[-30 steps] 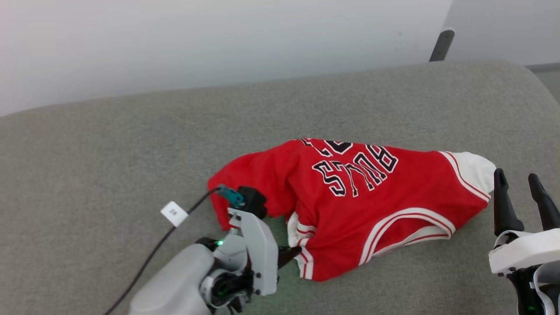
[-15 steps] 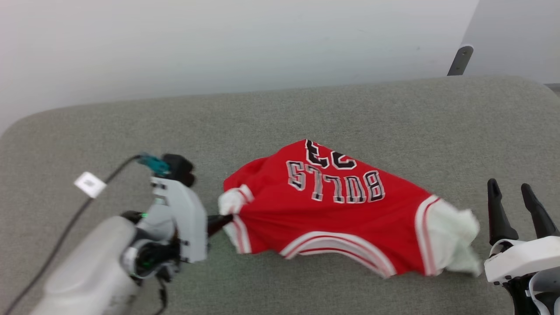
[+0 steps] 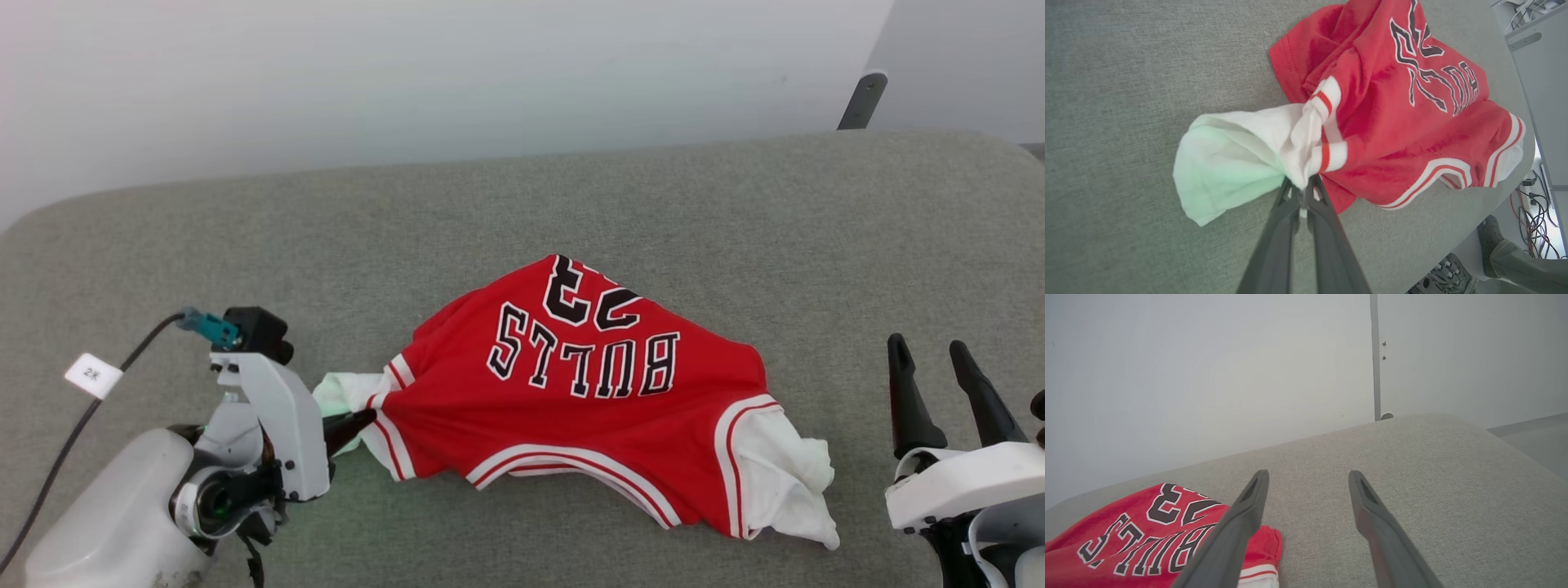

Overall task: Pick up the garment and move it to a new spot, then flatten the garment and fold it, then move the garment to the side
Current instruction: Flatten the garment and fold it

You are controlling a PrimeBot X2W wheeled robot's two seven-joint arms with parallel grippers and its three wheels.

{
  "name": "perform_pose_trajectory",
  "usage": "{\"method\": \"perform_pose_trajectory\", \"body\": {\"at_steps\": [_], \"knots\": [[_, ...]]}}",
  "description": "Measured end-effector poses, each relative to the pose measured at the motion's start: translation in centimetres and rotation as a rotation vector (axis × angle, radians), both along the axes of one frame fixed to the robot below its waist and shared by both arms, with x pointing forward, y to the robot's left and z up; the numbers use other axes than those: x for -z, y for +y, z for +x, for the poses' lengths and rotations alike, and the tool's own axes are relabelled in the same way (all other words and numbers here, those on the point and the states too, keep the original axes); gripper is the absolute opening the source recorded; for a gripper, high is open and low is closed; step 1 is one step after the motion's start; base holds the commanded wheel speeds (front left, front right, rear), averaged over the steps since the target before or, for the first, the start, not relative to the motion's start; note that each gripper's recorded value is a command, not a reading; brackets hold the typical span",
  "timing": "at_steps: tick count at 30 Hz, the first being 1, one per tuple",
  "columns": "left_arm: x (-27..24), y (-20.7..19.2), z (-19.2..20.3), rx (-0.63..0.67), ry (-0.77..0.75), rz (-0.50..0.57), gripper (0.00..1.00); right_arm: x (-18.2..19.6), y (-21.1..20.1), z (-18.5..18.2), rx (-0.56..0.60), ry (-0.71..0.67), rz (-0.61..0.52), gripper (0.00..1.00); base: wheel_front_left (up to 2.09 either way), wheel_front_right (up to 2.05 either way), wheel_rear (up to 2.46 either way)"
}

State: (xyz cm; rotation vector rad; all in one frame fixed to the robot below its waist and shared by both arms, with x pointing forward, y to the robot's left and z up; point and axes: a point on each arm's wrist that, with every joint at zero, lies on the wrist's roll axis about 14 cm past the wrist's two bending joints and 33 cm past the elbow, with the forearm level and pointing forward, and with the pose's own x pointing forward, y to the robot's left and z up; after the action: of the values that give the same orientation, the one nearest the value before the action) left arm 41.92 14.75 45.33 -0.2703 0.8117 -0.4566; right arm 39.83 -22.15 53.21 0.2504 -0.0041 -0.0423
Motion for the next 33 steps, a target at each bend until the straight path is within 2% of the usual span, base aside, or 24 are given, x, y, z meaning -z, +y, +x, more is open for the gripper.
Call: {"method": "perform_pose_trajectory", "body": {"at_steps": [5, 12, 22, 24, 26, 27, 28, 29, 30, 33], "knots": [[0.1, -0.2, 0.5, 0.003, -0.001, -0.001, 0.00, 0.3, 0.4, 0.2, -0.012, 0.004, -0.001, 1.00, 0.00, 0.00, 0.00], [-1.4, -2.6, 1.2, 0.080, -0.030, -0.016, 0.00, 0.0, 0.5, 0.3, -0.013, -0.008, 0.001, 1.00, 0.00, 0.00, 0.00], [-2.1, -8.6, -0.3, 0.225, -0.038, -0.092, 0.00, 0.0, 0.6, 0.1, -0.015, -0.008, 0.008, 1.00, 0.00, 0.00, 0.00], [-1.6, -9.0, -0.5, 0.229, -0.028, -0.092, 0.16, 0.1, 0.6, 0.1, -0.017, -0.005, 0.008, 1.00, 0.00, 0.00, 0.00], [-1.1, -9.3, -0.6, 0.229, -0.021, -0.091, 0.42, 0.2, 0.7, 0.0, -0.020, -0.001, 0.009, 1.00, 0.00, 0.00, 0.00], [-0.9, -9.3, -0.6, 0.228, -0.017, -0.091, 0.47, 0.2, 0.7, 0.0, -0.020, 0.001, 0.009, 1.00, 0.00, 0.00, 0.00], [-0.8, -9.3, -0.6, 0.226, -0.013, -0.088, 0.57, 0.3, 0.7, 0.0, -0.020, 0.003, 0.009, 1.00, 0.00, 0.00, 0.00], [-0.7, -9.1, -0.6, 0.222, -0.012, -0.086, 0.87, 0.3, 0.7, 0.0, -0.019, 0.002, 0.009, 1.00, 0.00, 0.00, 0.00], [-0.7, -9.0, -0.6, 0.218, -0.011, -0.083, 1.00, 0.2, 0.7, 0.0, -0.019, 0.002, 0.009, 1.00, 0.00, 0.00, 0.00], [-1.0, -8.2, -0.3, 0.196, -0.018, -0.082, 1.00, 0.1, 0.6, -0.1, -0.018, -0.001, 0.010, 1.00, 0.00, 0.00, 0.00]]}}
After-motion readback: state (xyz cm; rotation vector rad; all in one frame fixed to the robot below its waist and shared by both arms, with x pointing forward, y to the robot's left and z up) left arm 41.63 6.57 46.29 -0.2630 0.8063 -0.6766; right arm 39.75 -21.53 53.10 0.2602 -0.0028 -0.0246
